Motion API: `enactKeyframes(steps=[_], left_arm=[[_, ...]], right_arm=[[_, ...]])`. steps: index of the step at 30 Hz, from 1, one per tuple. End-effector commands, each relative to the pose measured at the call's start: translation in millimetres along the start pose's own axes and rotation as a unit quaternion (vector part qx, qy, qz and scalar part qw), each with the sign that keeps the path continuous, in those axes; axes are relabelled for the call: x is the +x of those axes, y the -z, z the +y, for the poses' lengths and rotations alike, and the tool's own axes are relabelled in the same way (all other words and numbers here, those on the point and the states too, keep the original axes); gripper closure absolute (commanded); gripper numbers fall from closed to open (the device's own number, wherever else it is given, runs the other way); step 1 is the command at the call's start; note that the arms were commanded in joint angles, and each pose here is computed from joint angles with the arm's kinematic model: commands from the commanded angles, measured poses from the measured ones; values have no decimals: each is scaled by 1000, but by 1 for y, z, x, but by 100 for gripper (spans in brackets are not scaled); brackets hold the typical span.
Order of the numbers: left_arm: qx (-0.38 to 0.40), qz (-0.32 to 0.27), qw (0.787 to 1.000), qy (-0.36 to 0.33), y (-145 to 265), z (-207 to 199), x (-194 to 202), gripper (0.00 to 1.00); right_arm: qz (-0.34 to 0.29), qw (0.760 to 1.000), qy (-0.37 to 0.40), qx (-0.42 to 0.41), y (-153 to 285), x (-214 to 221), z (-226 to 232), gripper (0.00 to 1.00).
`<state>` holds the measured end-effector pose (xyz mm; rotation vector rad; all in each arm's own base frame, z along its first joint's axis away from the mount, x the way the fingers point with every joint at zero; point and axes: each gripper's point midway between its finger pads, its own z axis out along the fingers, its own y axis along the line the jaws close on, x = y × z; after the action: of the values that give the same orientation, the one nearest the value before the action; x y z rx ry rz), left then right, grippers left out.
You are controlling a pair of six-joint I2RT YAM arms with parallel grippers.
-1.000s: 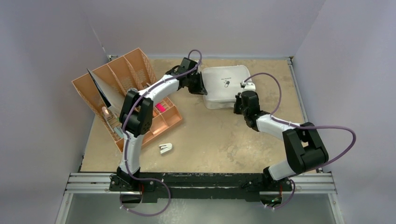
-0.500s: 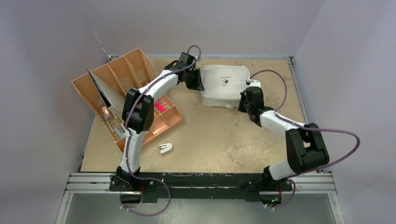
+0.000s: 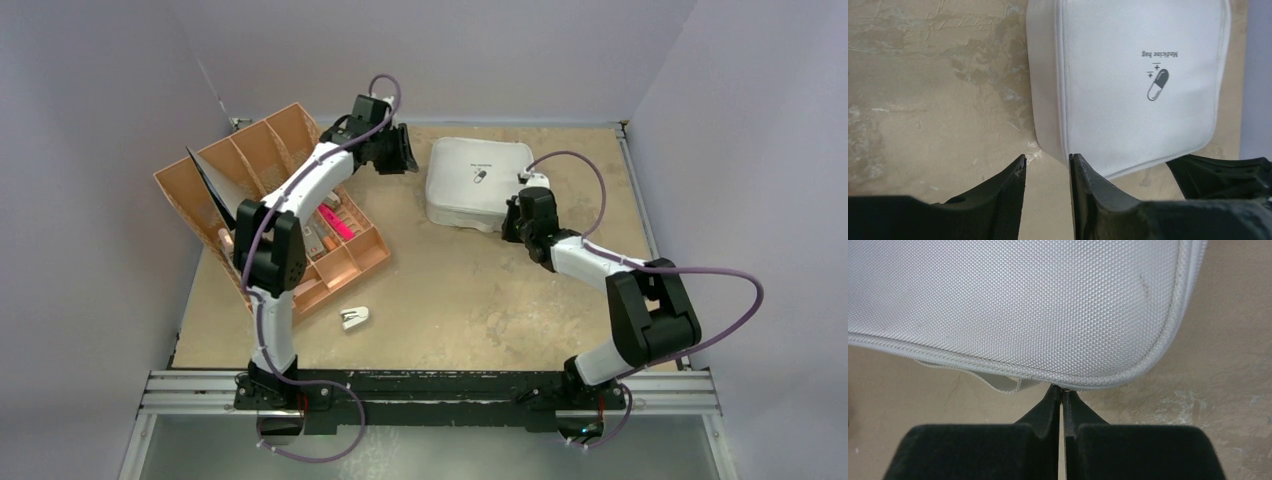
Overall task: Organize the medicine kit
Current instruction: Zip the medicine box at the center of the board.
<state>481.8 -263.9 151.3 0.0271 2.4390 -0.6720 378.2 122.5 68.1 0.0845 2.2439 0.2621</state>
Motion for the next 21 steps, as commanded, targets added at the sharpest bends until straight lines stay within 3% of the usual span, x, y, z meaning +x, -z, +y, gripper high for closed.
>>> enactKeyframes(steps=[1, 15, 21], left_arm=[[38, -41, 998, 0, 39, -28, -13, 64], [93, -11, 994, 52, 47, -48, 52, 56], [118, 15, 989, 85, 27, -56, 73, 43]], right_arm=[[5, 1000, -7, -20, -1, 5, 25, 100], [2, 997, -11, -81, 10, 24, 106, 100], [-8, 996, -15, -87, 13, 21, 113, 100]])
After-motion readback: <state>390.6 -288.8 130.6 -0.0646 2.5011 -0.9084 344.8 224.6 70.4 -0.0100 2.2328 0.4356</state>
